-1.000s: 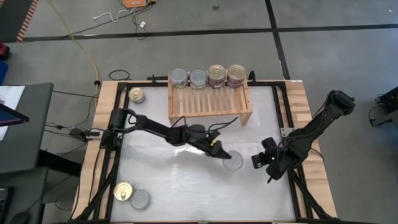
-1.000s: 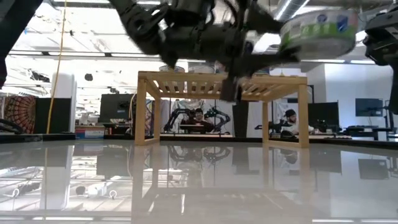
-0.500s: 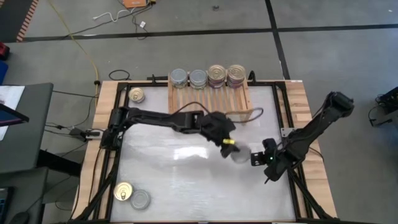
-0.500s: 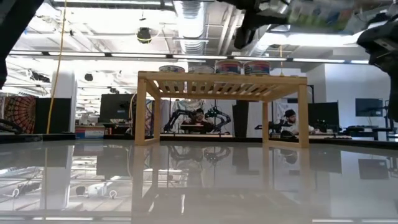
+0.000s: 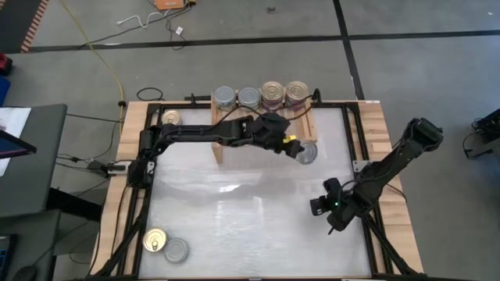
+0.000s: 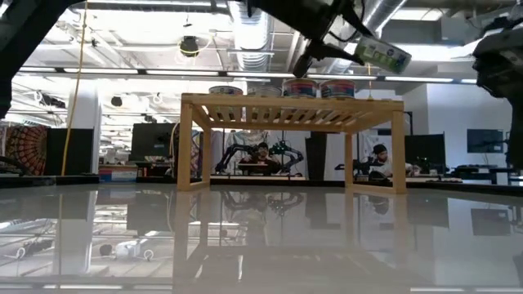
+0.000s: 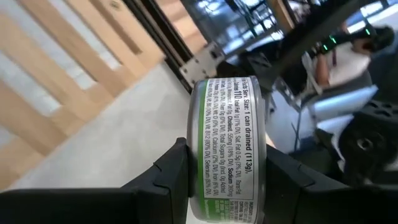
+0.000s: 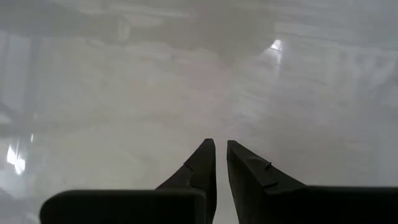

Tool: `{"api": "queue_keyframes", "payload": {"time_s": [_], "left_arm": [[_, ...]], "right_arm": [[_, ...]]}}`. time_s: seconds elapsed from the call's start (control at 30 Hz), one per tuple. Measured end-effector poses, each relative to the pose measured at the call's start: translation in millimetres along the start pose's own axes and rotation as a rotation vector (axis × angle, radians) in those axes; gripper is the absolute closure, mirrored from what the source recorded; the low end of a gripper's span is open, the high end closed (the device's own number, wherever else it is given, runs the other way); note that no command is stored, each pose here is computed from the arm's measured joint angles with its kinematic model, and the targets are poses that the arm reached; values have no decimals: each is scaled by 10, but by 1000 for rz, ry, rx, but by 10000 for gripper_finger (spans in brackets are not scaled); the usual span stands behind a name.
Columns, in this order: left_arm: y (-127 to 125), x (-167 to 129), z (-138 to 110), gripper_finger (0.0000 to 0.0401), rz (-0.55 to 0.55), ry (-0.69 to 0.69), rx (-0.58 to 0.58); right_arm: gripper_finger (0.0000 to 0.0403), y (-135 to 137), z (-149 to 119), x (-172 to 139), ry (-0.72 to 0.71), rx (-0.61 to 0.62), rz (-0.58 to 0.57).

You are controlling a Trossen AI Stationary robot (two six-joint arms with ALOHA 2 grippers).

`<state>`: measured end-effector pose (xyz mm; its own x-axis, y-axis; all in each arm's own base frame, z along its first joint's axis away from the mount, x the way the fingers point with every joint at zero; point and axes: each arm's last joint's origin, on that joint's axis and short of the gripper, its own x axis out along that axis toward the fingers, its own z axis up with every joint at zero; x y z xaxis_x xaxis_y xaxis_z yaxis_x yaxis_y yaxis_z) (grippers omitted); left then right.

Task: Stack canned seafood by type on shelf
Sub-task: Put the green tuna can on the shelf

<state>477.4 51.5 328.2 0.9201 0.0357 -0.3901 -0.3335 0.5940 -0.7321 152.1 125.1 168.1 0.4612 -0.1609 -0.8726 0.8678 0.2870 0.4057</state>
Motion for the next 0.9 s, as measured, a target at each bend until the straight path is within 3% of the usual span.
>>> {"api": "queue_keyframes", "payload": {"time_s": [0.23,0.37,0.9], "left_arm": [[29,-3,44,263,68,-100,-84],[-10,-3,53,263,50,-143,-129],[14,-31,47,263,247,-471,-293]], "right_arm": [[332,-18,178,-229,45,-196,79],[314,-135,336,-396,60,-290,79],[165,-468,656,-753,57,-523,178]]}}
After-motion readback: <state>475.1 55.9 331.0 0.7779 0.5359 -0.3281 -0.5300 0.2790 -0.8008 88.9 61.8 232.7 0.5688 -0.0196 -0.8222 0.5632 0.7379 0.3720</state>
